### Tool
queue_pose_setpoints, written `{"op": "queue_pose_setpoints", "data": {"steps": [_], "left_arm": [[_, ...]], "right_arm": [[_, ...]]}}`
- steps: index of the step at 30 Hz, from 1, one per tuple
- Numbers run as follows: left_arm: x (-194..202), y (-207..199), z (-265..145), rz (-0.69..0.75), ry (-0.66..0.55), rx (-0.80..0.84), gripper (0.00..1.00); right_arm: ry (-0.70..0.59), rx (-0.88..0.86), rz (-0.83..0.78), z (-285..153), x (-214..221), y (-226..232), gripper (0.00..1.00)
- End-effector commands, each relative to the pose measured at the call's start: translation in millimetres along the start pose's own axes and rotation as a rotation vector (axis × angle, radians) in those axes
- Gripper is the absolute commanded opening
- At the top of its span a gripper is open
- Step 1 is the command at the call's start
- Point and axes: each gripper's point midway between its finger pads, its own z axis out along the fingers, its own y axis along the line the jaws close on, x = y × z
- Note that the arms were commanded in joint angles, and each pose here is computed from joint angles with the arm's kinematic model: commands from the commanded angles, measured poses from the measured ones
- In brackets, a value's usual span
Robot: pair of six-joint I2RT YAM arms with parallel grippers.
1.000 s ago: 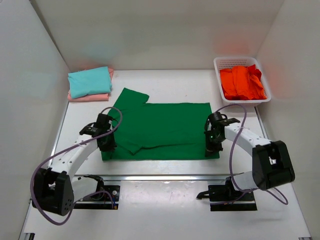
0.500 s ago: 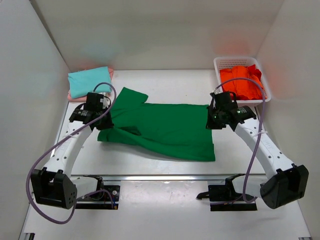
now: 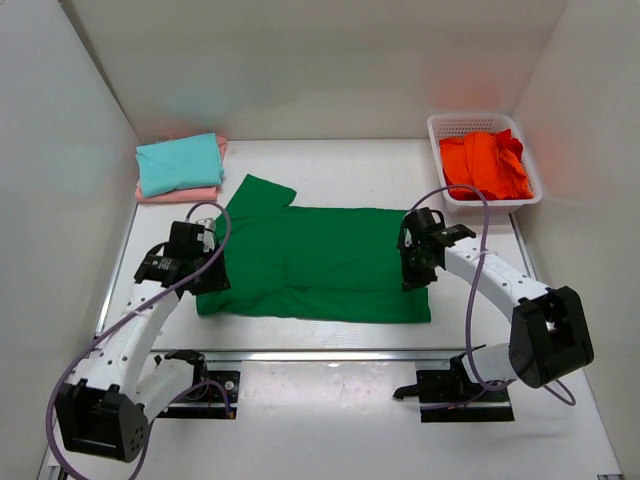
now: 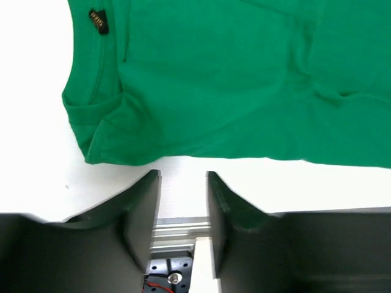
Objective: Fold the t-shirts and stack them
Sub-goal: Fold the flattened tshirt in 1/3 of the way
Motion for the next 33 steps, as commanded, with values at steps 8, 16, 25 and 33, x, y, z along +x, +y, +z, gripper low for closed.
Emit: {"op": "queue_pose_setpoints", "data": {"steps": [8,16,25,33], "left_arm": [[2,-14,-5,-0.03,-0.074,0.091,0.54],[-14,-8,33,-0.075,-0.157,0.057,0.4],[43,11,75,-0.029,0.169,-0.08,0.39],[48,17,80,-0.036,0.25,-0.104,0.31]], "right_arm": [[-0.069,-0.045,0.029,-1,-4,-6,0.0],[-0.018,-0.045,0.048,32,2,-5,0.0],[0.146,0.015,0.026,49,32,-30,0.0],[0.245,0.096,0.032,59,41,-61,0.0]]}}
